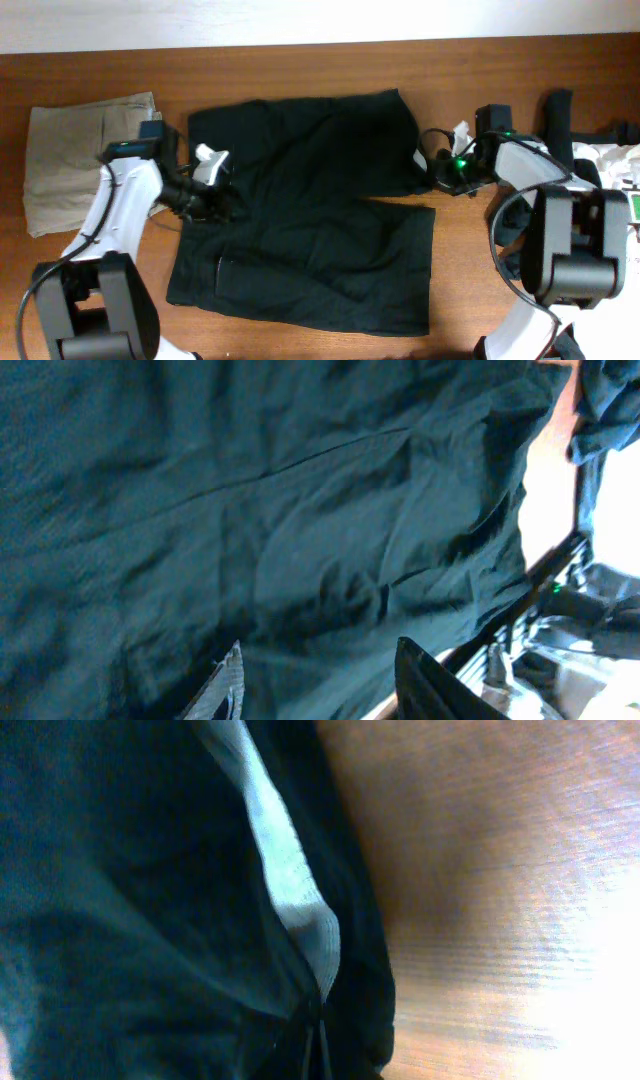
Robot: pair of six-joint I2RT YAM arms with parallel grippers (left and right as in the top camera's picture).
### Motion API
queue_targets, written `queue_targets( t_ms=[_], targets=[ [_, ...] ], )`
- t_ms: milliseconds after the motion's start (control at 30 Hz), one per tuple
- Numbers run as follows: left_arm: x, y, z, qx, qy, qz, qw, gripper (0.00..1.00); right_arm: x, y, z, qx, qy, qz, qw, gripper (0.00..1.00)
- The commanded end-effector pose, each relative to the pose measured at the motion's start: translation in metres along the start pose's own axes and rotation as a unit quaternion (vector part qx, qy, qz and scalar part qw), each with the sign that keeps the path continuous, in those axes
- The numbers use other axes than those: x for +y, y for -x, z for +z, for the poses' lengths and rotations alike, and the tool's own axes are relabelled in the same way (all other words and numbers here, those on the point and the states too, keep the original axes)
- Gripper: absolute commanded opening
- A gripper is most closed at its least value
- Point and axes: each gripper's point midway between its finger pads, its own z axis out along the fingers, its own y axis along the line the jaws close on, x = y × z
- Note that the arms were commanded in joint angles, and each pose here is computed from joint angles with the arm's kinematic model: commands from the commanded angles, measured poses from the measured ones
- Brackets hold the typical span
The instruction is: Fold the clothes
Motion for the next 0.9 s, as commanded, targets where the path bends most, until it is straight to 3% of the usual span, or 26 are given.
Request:
queue_targets(
  t_ms=[0,133,167,200,400,567,600,633,733,800,833,867],
  targets=[
    [-0.018,-0.001,0.019,0.036,0.074,0.073,0.994,0.53,-0.001,0.000,-0.058,-0.042,-0.072,-0.022,0.996,0.04],
    [-0.031,-0.011,0.046,0.073,0.105,0.105,0.986,0.57,-0.046,-0.002,-0.094,-0.072,-0.231,-0.016,0.970,0.08],
    [-0.031,-0.017,0.053,0.085,0.108,0.109,0.984,0.57,-0.048,-0.005,-0.094,-0.066,-0.238,-0.015,0.969,0.42],
    [-0.030,-0.022,0.060,0.095,0.107,0.105,0.984,0.57,-0.048,-0.005,-0.094,-0.065,-0.236,-0.015,0.969,0.49],
    [-0.011,-0.051,0.084,0.118,0.106,0.084,0.984,0.58,0.015,0.047,-0.072,-0.142,-0.063,-0.091,0.984,0.39],
    [-0.007,-0.051,0.090,0.111,0.107,0.088,0.984,0.58,-0.006,0.055,0.005,-0.091,-0.015,-0.050,0.994,0.39],
    [-0.007,-0.051,0.090,0.110,0.107,0.088,0.984,0.58,-0.003,0.057,0.013,-0.089,0.006,-0.042,0.995,0.26],
    [-0.007,-0.050,0.090,0.109,0.107,0.089,0.984,0.59,0.006,0.067,0.012,-0.108,0.029,-0.053,0.992,0.04],
    [-0.007,-0.049,0.090,0.107,0.107,0.090,0.984,0.59,0.029,0.126,-0.038,-0.201,0.061,-0.083,0.974,0.04],
    [-0.007,-0.049,0.091,0.107,0.107,0.090,0.984,0.59,0.033,0.157,-0.074,-0.249,0.062,-0.092,0.962,0.42],
    [-0.007,-0.049,0.090,0.107,0.107,0.090,0.984,0.60,0.030,0.169,-0.088,-0.269,0.052,-0.091,0.957,0.55],
    [-0.007,-0.049,0.090,0.107,0.107,0.090,0.984,0.63,0.027,0.178,-0.099,-0.284,0.050,-0.091,0.953,0.59]
  ],
)
